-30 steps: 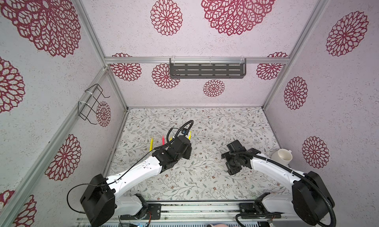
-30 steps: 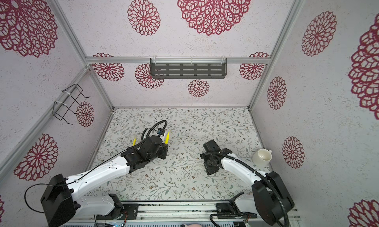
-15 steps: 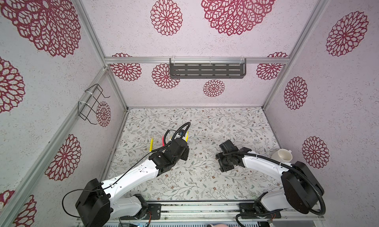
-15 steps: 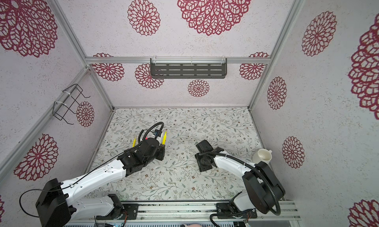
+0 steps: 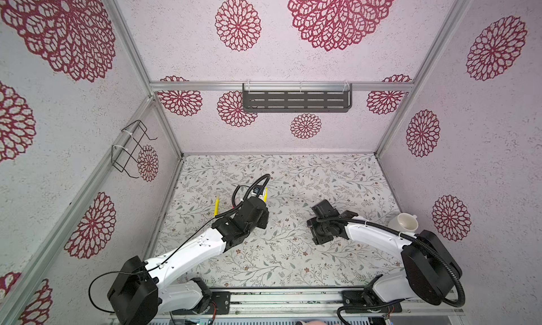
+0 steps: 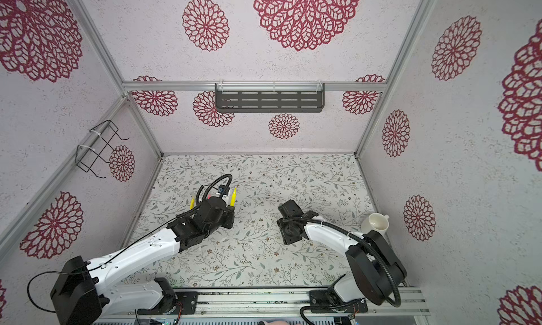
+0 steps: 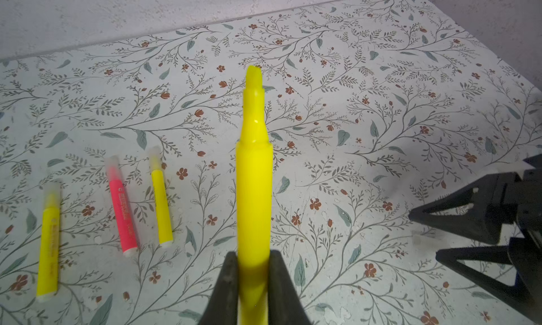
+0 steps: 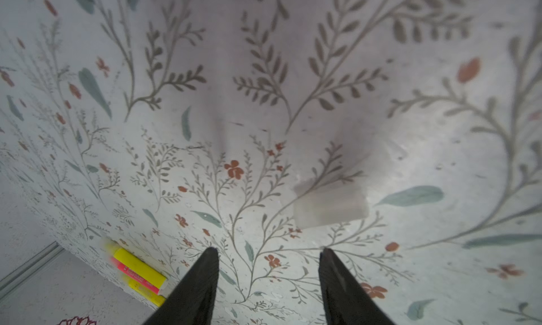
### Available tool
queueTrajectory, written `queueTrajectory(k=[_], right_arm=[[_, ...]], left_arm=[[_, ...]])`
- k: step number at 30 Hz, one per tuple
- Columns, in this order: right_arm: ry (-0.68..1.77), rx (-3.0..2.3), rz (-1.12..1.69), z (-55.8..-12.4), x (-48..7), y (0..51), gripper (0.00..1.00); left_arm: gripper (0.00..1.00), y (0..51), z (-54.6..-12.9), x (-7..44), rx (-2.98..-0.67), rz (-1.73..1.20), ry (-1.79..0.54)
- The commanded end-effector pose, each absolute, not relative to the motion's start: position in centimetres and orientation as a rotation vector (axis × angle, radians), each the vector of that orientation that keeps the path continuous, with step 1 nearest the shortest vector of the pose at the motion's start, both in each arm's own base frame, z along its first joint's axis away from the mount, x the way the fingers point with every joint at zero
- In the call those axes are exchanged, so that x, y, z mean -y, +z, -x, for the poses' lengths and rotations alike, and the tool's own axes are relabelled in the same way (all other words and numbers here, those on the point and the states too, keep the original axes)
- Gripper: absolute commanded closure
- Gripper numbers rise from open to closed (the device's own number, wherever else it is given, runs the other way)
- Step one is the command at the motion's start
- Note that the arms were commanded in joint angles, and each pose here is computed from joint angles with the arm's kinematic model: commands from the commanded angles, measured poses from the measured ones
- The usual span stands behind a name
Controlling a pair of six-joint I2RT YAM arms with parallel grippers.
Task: Insert the pens into the pen caps
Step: 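Lower the open right gripper over the translucent cap on the table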
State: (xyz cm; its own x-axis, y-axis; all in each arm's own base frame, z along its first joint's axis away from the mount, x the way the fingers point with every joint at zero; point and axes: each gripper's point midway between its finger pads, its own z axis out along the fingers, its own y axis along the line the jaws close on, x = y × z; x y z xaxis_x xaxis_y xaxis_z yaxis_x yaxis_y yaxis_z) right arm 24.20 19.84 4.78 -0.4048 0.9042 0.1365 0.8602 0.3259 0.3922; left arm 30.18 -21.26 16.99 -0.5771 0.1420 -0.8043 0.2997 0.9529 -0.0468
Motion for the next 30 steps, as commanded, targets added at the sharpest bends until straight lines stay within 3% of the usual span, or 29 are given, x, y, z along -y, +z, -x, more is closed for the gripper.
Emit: queueTrajectory(k=[1,30], right_arm=[[0.584,-2.357,-1.781,-23.4,-18.3,4.8,0.43],[0.436,-2.171,-2.055,-23.4,-14.7,1.5,0.58]], left_arm=[[1.00,17.4,-30.5,21.1,-2.170,-0.278,-0.258],[1.00,17.4,-30.5,19.5,-2.172,-0.237,-0.268]])
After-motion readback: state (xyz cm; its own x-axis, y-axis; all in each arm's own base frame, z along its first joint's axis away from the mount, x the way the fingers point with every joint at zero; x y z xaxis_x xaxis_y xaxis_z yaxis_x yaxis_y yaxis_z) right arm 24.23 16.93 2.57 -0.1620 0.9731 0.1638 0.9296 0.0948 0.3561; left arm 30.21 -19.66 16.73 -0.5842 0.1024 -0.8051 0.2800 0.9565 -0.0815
